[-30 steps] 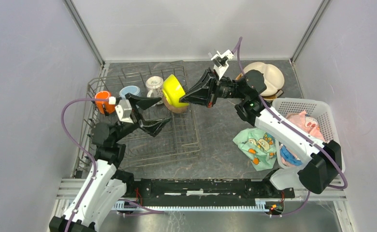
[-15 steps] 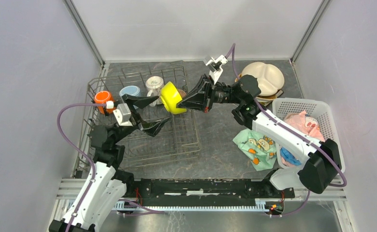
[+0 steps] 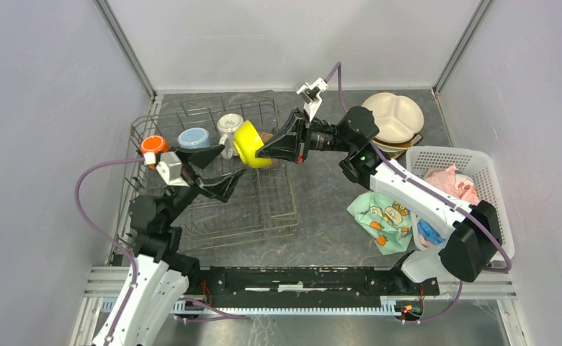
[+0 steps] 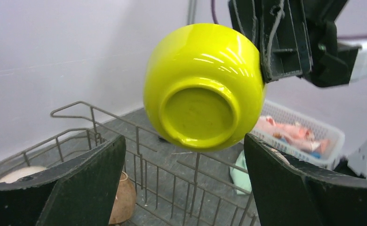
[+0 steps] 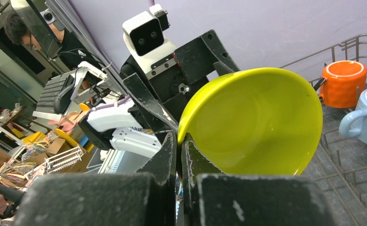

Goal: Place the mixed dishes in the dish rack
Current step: Turn the bowl upside down on the dish rack.

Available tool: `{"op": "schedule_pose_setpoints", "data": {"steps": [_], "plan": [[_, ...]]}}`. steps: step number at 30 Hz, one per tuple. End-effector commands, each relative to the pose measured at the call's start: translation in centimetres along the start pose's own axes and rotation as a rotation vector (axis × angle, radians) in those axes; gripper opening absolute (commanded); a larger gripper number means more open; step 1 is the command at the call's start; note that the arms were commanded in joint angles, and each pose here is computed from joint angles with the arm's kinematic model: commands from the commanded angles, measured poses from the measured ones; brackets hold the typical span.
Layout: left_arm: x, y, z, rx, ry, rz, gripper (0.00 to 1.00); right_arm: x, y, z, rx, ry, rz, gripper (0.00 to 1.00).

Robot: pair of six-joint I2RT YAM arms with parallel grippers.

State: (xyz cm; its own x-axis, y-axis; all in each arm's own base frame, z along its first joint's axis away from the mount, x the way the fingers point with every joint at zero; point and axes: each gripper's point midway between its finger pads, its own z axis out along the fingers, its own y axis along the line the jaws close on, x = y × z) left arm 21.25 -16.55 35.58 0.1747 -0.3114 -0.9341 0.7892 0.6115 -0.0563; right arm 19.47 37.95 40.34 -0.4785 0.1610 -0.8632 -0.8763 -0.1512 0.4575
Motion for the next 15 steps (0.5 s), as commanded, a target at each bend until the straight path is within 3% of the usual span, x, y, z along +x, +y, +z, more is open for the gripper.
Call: {"op": "schedule_pose_setpoints", "data": {"steps": [1,3,7,10,15], "plan": [[-0.2,3.2,-1.1,-0.284,-0.007,-0.26,1.0,-4.3,2.3,1.0,-0.051,-0.091,-0.075,0.0],[0.1,3.6,-1.2,-0.323,0.018,-0.29,1.0,-5.0,3.2,1.2,-0.098,-0.104,-0.073,0.0],[-1.8,0.8,-0.8,-0.166,-0.021,-0.229,1.0,-4.0,2.9,0.8,-0.152,0.013,-0.114,0.0],[-2.7,-1.5,-0.8,-0.017,-0.032,-0.094,0.99,-2.6,-0.3,-1.1,-0.061,0.104,-0.066,0.0],[-0.2,-1.1,-1.2,0.065,0.083,0.241,0.95,-3.4,-1.0,-3.6,0.052,0.112,-0.039,0.0]]}}
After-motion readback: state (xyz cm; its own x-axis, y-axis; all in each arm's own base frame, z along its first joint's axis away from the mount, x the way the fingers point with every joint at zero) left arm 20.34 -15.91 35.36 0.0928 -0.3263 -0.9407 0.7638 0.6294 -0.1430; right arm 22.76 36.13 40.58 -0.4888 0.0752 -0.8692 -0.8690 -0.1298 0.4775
